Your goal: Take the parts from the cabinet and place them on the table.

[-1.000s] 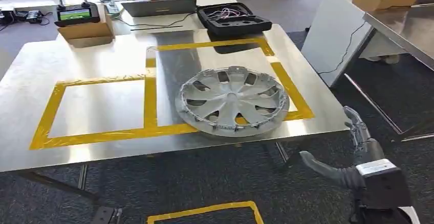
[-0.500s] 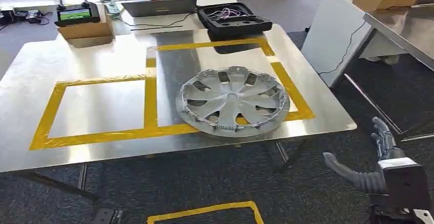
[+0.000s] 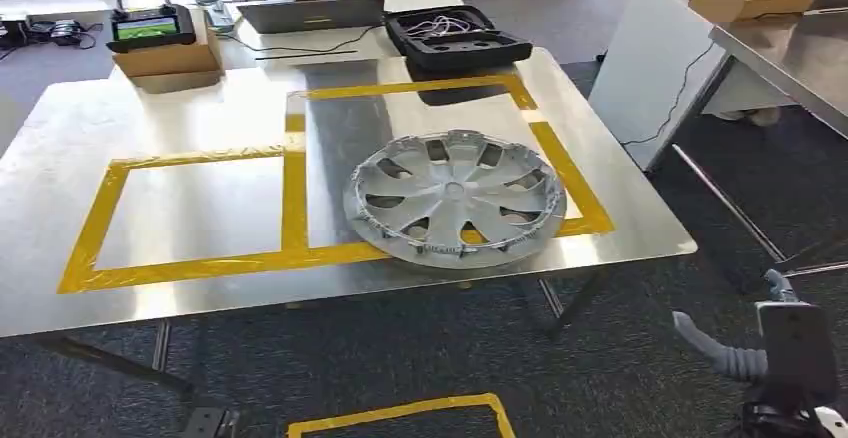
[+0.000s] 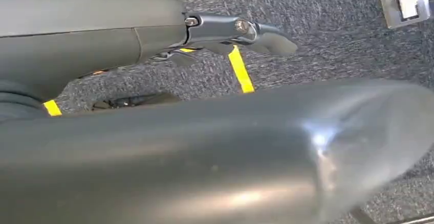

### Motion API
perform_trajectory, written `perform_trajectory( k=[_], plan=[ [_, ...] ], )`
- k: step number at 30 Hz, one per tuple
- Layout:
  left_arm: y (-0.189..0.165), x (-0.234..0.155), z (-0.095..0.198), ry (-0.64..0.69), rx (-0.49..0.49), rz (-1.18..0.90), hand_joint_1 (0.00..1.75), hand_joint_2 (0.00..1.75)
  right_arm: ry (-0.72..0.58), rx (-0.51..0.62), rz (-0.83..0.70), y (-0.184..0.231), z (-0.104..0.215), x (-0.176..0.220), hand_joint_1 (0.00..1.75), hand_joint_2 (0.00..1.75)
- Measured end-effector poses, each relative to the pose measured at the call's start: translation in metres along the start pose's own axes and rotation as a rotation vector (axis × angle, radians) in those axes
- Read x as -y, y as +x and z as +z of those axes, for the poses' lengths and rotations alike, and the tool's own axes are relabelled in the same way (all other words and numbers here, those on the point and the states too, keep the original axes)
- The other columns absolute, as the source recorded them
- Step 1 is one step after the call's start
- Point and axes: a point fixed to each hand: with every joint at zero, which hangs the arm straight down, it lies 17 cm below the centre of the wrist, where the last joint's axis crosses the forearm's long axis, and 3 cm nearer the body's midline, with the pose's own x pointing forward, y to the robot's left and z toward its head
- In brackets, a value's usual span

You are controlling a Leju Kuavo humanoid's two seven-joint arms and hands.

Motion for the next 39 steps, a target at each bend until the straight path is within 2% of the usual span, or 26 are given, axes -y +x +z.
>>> perform_trajectory(
  k=[10,20,28,39],
  plan=[
    [0.0,0.001,-0.001,0.008,-0.009,0.006,0.0,0.0,-0.038,-0.202,-0.004,-0.076,0.008,-0.002,0.0,1.75],
    [-0.001,0.004,-0.001,0.002,-0.015,-0.006,0.0,0.0,0.014,-0.404,0.033,-0.158,0.034,-0.035,0.0,1.75],
    [0.0,0.009,-0.001,-0.024,-0.015,-0.009,0.0,0.0,0.078,-0.484,0.012,-0.186,0.048,-0.066,0.0,1.75],
    [-0.001,0.008,-0.001,-0.025,-0.018,-0.012,0.0,0.0,0.118,-0.533,-0.006,-0.201,0.057,-0.085,0.0,1.75]
  ],
)
